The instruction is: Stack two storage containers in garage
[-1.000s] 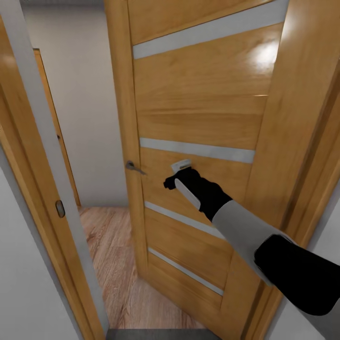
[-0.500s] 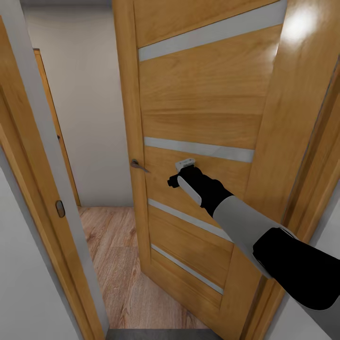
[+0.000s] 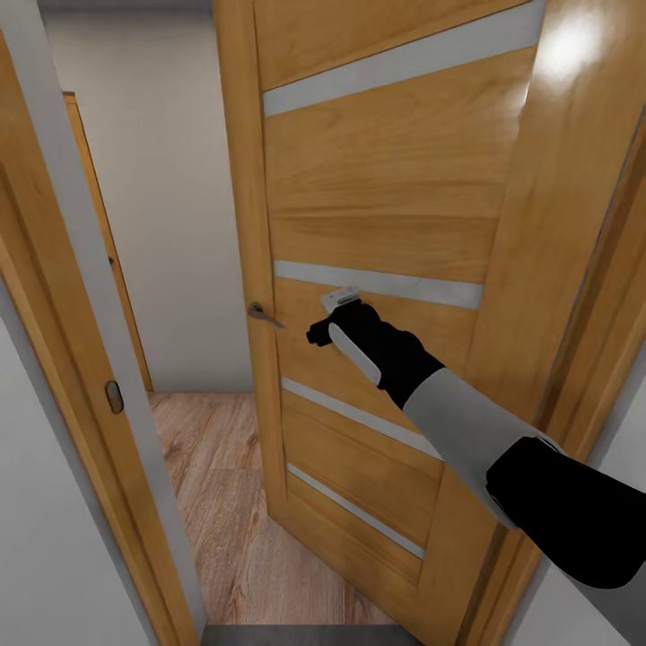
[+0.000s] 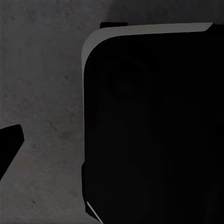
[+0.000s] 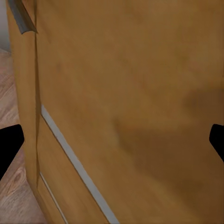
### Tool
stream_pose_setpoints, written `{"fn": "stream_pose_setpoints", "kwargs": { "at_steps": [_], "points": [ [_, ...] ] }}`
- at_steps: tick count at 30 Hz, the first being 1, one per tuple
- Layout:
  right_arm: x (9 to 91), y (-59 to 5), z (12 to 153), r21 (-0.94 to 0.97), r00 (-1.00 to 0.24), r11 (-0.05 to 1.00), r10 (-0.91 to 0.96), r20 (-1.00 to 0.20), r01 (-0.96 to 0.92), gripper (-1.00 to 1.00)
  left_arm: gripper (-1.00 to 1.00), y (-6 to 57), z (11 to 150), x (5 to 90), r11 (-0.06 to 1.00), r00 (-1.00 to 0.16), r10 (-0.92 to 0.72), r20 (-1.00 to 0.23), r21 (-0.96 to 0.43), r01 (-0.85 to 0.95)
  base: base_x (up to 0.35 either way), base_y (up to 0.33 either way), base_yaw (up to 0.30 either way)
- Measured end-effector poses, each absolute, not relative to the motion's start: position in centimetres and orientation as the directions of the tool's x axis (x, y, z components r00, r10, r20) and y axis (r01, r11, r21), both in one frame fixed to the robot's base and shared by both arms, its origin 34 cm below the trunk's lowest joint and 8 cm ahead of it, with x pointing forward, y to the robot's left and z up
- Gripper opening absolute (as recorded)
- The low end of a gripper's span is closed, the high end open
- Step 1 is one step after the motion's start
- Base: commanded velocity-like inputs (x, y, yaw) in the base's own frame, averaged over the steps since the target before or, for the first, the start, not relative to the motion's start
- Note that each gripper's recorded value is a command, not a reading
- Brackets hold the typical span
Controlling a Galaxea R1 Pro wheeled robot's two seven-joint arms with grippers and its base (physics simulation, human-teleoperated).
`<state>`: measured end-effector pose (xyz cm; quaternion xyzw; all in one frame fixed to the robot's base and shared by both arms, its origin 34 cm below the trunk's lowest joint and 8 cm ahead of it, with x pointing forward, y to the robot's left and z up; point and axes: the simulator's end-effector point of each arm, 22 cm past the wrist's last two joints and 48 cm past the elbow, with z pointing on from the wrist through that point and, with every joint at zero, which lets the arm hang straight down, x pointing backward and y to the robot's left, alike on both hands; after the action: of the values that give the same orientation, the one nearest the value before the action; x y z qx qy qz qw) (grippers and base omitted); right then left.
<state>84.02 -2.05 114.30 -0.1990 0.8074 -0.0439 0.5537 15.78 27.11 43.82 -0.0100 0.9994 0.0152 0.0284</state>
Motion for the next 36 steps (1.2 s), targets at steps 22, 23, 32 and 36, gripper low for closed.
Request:
{"fn": "stream_pose_setpoints", "kwargs": {
  "at_steps": [22, 23, 32, 36],
  "points": [
    [84.1, -2.2, 114.2, -0.283, -0.313, 0.92, -0.362, -0.878, -0.271, 1.0, 1.0, 27.1, 43.8, 15.8, 0.999, -0.998, -0.02, -0.057, 0.03, -0.021, 0.0, 0.0, 0.0],
    [84.2, -2.8, 113.4, -0.296, -0.326, 0.919, -0.372, -0.869, -0.26, 1.0, 1.0, 27.3, 43.8, 15.9, 0.999, -0.998, -0.022, -0.06, 0.034, -0.024, 0.0, 0.0, 0.0],
    [83.6, -4.2, 107.9, -0.373, -0.406, 0.892, -0.449, -0.796, -0.256, 1.0, 1.0, 27.2, 43.8, 15.9, 0.999, -0.998, -0.022, -0.06, 0.033, -0.024, 0.0, 0.0, 0.0],
    [83.2, -4.2, 106.1, -0.369, -0.43, 0.89, -0.453, -0.781, -0.267, 1.0, 1.0, 27.2, 43.8, 15.9, 0.999, -0.998, -0.022, -0.059, 0.033, -0.024, 0.0, 0.0, 0.0]
  ]
}}
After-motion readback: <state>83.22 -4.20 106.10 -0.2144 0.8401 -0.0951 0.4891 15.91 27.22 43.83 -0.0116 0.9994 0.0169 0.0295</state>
